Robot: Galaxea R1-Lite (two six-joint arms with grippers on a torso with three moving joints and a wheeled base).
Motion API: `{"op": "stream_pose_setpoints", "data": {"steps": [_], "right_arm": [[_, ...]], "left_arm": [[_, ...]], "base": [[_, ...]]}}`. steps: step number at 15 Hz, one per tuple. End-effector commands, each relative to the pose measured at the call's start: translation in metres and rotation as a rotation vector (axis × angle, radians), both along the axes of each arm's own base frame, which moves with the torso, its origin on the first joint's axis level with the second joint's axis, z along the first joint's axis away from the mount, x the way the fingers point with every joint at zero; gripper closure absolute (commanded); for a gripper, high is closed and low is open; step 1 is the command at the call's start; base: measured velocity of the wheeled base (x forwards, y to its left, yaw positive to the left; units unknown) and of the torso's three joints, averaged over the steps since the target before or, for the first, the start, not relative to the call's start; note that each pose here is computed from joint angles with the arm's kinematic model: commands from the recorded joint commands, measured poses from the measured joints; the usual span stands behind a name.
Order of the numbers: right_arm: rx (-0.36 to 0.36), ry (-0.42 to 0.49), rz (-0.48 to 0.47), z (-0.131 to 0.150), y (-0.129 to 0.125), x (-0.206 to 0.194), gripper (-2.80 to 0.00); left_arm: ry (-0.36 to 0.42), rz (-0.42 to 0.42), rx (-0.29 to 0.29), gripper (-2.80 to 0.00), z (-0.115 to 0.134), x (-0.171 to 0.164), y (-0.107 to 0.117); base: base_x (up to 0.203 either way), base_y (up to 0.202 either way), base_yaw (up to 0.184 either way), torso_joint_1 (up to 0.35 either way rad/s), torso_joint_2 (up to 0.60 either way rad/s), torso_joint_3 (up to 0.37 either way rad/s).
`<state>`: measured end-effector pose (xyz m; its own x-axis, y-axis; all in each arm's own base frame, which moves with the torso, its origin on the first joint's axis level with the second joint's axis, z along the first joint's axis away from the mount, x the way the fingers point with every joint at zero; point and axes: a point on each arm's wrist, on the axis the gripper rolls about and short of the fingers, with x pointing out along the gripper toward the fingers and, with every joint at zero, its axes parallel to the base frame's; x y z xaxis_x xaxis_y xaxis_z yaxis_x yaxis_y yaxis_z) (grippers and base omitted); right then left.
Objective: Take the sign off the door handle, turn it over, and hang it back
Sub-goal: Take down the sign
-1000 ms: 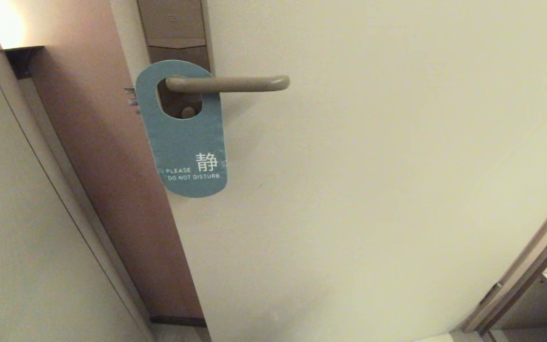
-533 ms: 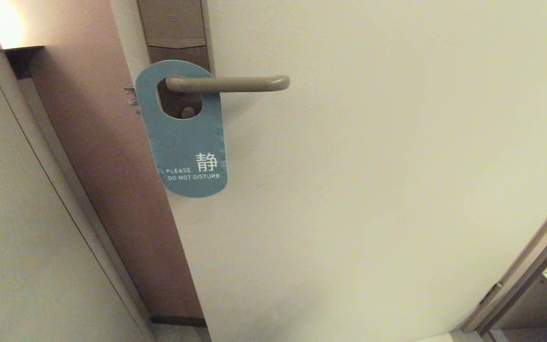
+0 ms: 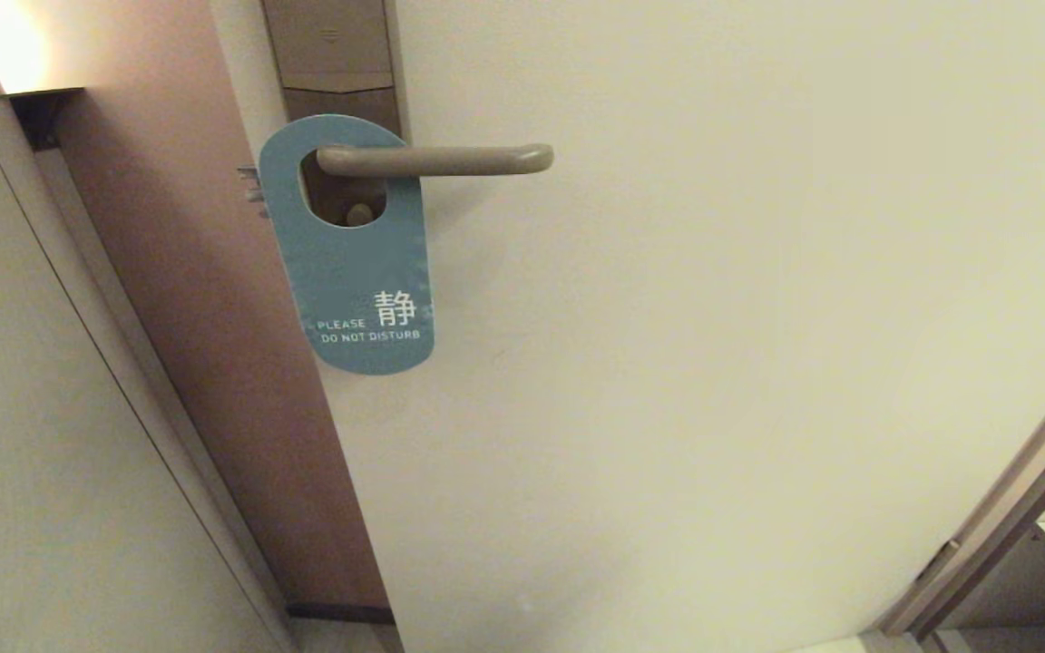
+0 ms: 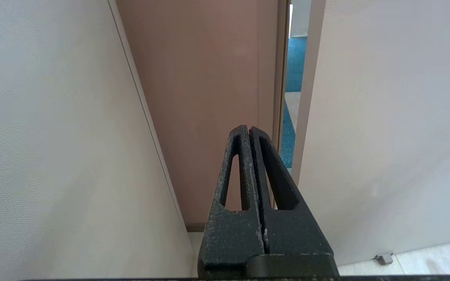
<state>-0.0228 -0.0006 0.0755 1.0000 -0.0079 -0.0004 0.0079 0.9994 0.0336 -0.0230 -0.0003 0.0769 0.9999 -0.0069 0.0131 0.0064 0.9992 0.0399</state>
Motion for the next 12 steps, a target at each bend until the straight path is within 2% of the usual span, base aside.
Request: {"op": "stream_pose_setpoints", "data": {"steps": [1,12], "right_arm": [[0.0,0.0,0.0,0.0,0.0,0.0,0.0],[0.0,0.0,-0.001,0.0,0.0,0.0,0.0]], "left_arm": [[0.004,0.002,-0.003,0.0,-0.0002,0.0001,0.0],[0.001,-0.002,-0.004,0.0,0.0001,0.0001,-0.0001]], "base": [[0.0,0.0,0.0,0.0,0.0,0.0],[0.0,0.0,0.0,0.0,0.0,0.0]]}}
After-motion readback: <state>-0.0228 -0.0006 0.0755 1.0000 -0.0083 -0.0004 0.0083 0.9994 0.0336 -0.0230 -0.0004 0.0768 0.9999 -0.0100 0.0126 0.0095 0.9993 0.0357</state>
